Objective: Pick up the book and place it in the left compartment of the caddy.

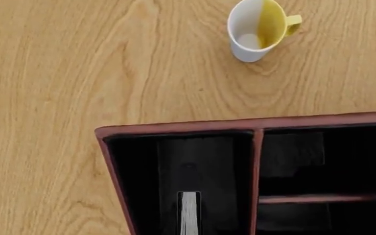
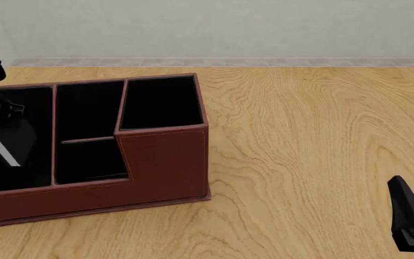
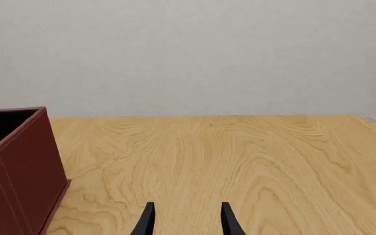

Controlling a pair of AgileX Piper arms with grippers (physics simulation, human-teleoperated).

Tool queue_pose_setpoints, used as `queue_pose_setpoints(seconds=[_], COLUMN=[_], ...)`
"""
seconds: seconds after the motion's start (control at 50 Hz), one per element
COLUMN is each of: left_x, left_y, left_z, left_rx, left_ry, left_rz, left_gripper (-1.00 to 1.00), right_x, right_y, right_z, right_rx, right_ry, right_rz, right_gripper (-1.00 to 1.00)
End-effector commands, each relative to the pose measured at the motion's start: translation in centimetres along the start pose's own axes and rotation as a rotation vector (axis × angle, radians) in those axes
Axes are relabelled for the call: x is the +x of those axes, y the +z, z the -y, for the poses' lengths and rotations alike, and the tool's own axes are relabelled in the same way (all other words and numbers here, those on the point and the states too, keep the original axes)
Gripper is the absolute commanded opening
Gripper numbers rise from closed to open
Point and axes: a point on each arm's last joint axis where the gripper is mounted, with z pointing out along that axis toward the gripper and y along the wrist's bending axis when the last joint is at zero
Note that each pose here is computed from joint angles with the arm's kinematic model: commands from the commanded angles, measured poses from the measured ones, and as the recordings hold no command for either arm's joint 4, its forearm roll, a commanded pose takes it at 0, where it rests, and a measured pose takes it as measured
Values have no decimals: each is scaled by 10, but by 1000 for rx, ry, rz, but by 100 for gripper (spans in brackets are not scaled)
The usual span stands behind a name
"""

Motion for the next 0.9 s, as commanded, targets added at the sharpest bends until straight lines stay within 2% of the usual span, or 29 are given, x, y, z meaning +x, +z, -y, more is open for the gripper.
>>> queue_pose_setpoints(seconds=[0.02, 0.34, 0.9], left_x=[5, 11, 11], left_y=[6, 16, 35], left_z=[-3, -1, -2], left_rx=[-15, -8, -12], left_ry=[26, 16, 11], left_rz=[21, 2, 14], left_gripper=[-100, -100, -100], right_x=[0, -1, -1], right_y=[0, 0, 0], right_z=[0, 0, 0], right_rx=[0, 2, 7], right_ry=[0, 1, 3], right_rz=[2, 4, 6], right_gripper=[100, 100, 100])
